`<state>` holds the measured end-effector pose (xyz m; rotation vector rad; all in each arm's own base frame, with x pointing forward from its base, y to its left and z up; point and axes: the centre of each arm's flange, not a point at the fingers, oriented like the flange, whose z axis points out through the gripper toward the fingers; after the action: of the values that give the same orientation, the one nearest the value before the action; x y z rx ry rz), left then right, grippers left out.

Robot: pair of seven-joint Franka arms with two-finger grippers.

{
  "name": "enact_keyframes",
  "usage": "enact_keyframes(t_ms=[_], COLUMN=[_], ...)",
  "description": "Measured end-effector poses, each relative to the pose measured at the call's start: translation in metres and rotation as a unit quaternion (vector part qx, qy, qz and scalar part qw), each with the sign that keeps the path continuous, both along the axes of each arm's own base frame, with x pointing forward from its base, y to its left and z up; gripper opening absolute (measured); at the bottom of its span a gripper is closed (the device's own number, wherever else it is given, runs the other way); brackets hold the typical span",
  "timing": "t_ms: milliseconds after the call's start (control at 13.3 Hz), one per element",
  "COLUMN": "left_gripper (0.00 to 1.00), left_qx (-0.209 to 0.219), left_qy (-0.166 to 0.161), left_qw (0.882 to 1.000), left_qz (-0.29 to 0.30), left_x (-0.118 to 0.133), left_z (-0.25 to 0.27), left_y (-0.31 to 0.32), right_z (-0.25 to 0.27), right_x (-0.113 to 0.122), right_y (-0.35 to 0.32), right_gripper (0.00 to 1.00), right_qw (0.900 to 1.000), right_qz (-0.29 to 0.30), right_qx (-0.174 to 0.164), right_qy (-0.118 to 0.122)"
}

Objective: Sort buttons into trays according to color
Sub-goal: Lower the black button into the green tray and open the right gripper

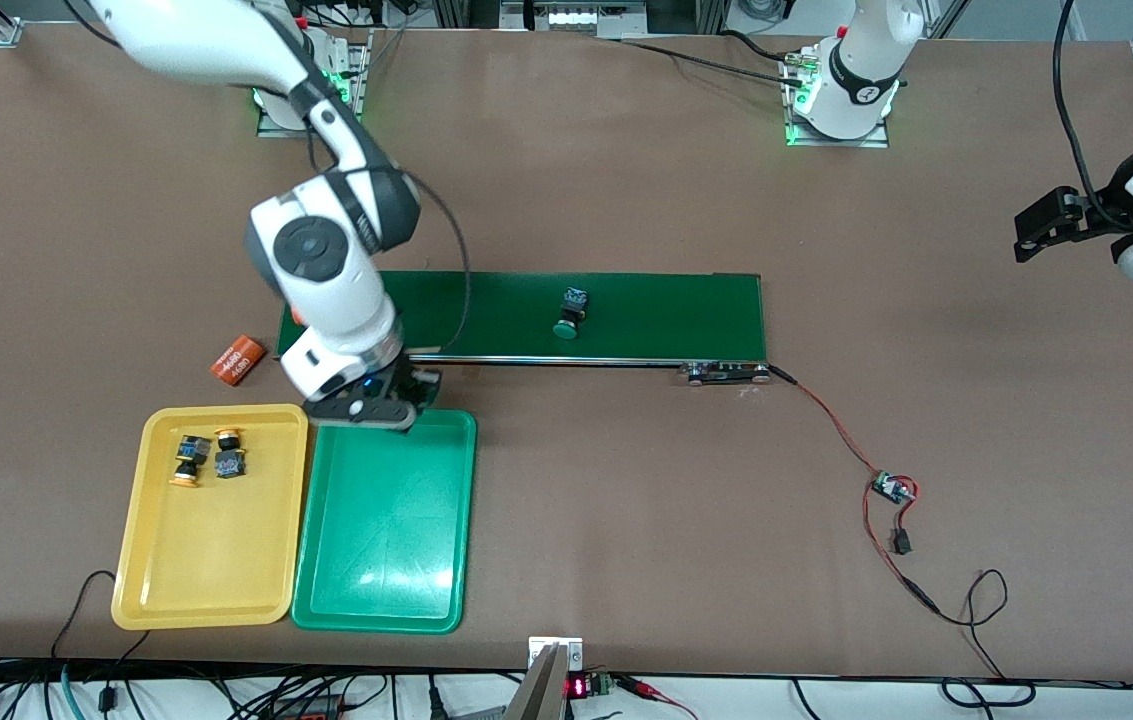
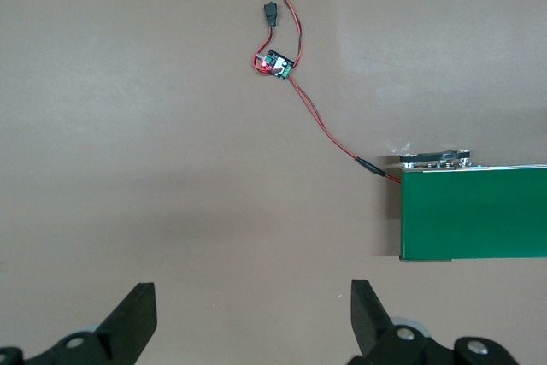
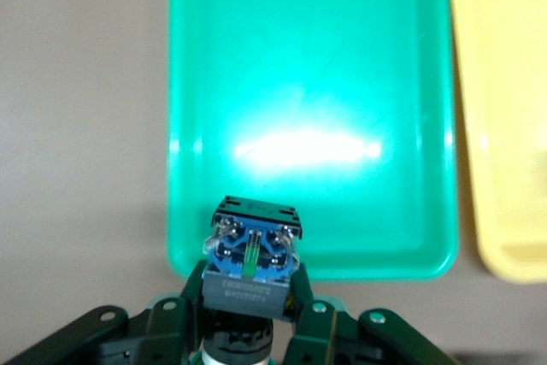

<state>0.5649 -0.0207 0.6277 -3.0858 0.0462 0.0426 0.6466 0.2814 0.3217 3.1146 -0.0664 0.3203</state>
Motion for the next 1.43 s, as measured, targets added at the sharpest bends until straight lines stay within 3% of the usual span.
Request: enact_keyframes(t_ms=[301,827,1053,1128,1203,1429], left_gripper=[1.00,1.00,1.00,1.00,1.00,1.00], left_qx=[0.000,0.000,0.000,0.000,0.000,0.000], left_qy=[0.000,0.000,0.000,0.000,0.000,0.000], left_qw=[1.000,1.000,1.000,1.000,1.000,1.000], left_qz=[0.000,0.000,0.000,0.000,0.000,0.000], left_x=[0.000,0.000,0.000,0.000,0.000,0.000], left_z=[0.000,0.000,0.000,0.000,0.000,0.000], left_y=[0.000,0.000,0.000,0.000,0.000,0.000], right_z=[-0.040,-0.096,-0.099,-0.099,-0.101,-0.102], right_x=[0.030,0.040,0.039,0.039,0.038,0.037], right_y=[-0.023,-0.063,-0.061,-0.061,-0.061,-0.061], right_gripper=[0.40,0.40,0.41,0.47,0.47,0.72], right_qw=[1.000,1.000,1.000,1.000,1.000,1.000], right_qz=[-0.001,0.002,0.004,0.004,0.004,0.005], right_qx=[0.005,-0.010,-0.010,-0.010,-0.011,-0.011], right_qy=[-0.013,0.018,0.020,0.021,0.022,0.023])
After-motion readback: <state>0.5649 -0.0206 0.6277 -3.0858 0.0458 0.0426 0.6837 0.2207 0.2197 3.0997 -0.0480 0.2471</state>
